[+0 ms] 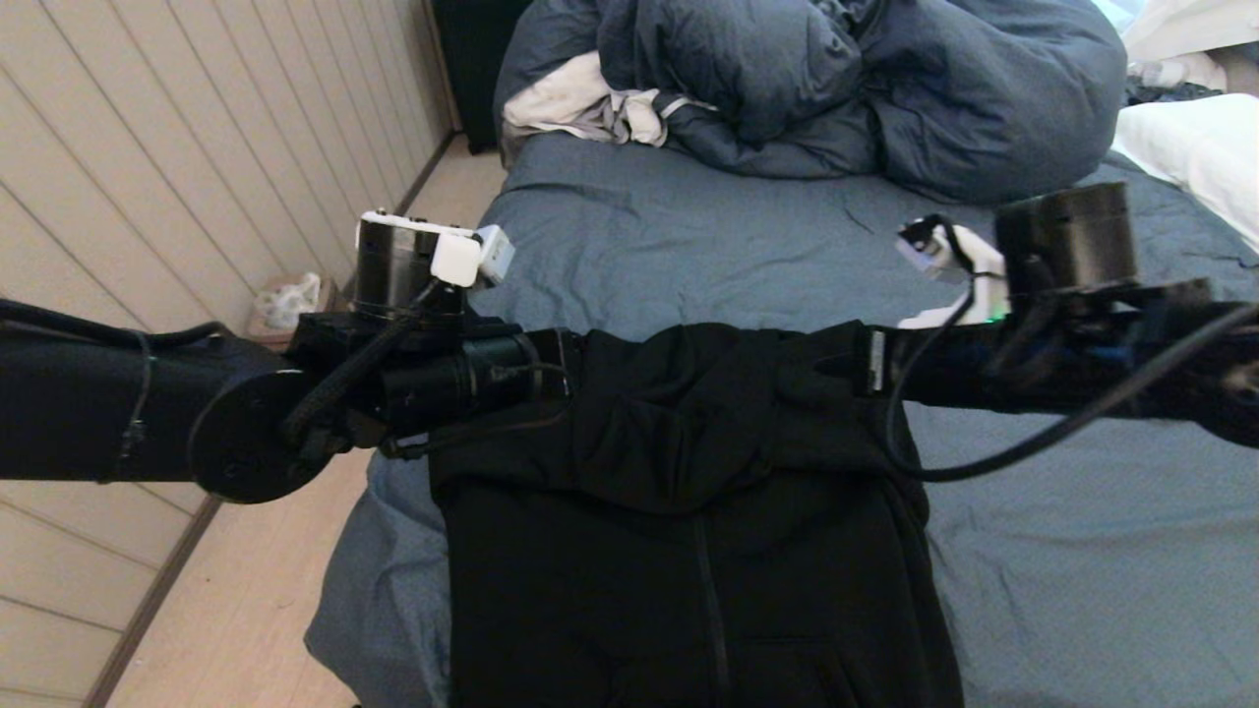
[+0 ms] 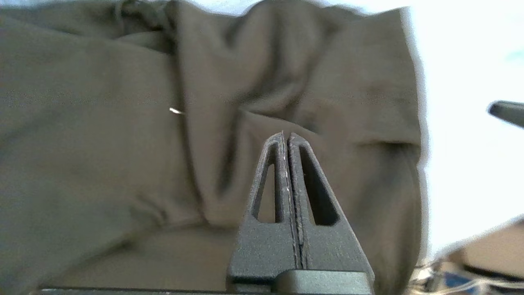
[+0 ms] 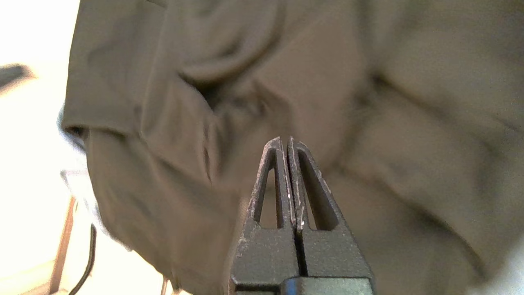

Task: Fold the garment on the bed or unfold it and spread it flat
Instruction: Unfold the black sweatshirt

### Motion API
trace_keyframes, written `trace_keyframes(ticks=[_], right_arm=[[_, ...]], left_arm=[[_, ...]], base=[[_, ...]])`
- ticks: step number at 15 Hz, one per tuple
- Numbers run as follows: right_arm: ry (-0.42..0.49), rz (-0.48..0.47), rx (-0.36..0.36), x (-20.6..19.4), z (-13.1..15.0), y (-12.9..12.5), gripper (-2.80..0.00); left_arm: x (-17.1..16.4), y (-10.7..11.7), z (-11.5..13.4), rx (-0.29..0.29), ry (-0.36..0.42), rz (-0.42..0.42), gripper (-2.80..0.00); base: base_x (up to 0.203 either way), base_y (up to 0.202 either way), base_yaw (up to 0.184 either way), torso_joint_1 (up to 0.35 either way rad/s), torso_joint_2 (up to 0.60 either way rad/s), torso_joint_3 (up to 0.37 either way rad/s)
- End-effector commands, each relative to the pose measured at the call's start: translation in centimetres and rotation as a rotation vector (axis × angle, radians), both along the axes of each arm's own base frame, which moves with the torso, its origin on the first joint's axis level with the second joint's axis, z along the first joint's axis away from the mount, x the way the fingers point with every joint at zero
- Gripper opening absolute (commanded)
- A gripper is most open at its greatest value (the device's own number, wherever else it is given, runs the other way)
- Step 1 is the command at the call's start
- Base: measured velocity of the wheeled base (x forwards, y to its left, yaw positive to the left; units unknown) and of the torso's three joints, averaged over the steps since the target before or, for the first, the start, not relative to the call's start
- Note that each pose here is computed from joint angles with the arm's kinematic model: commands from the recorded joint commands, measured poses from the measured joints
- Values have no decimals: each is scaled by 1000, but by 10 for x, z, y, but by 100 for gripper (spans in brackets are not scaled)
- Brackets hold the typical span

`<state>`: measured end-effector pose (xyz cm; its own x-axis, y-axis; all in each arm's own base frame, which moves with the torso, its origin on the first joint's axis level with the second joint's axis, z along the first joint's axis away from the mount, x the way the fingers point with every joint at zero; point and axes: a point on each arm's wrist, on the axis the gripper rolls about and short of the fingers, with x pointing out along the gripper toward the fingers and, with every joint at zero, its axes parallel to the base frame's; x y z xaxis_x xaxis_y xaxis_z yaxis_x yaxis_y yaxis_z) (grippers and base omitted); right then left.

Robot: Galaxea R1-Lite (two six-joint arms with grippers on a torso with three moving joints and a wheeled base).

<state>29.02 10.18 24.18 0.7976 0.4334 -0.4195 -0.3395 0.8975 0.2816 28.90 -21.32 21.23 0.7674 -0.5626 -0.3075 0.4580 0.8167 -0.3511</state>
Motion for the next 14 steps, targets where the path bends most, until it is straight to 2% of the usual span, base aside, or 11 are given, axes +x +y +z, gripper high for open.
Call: trace_keyframes(ticks=[1, 3, 6, 8, 10, 11, 14], right_arm=[[99, 45, -34, 42, -33, 32, -280], [147, 39, -70, 55, -44, 44, -280], [162, -27, -133, 69, -52, 52, -280], [162, 13, -142, 63, -53, 65, -280], [155, 64, -149, 51, -51, 80, -280], [148, 94, -152, 41, -48, 87, 0], [144, 140, -162, 26, -48, 99, 0]], left_arm=[[32, -17, -41, 54, 78, 13, -280], [40, -22, -59, 79, 111, 15, -280], [39, -39, -58, 77, 100, -22, -280], [32, -52, -61, 85, 108, -54, -280], [34, -50, -59, 80, 102, -46, -280], [39, -44, -56, 73, 95, -27, -280], [46, -19, -35, 43, 61, 34, -280]], base=[[0, 0, 0, 0, 0, 0], [0, 0, 0, 0, 0, 0], [0, 0, 0, 0, 0, 0], [0, 0, 0, 0, 0, 0], [0, 0, 0, 0, 0, 0], [0, 0, 0, 0, 0, 0], [0, 0, 0, 0, 0, 0]])
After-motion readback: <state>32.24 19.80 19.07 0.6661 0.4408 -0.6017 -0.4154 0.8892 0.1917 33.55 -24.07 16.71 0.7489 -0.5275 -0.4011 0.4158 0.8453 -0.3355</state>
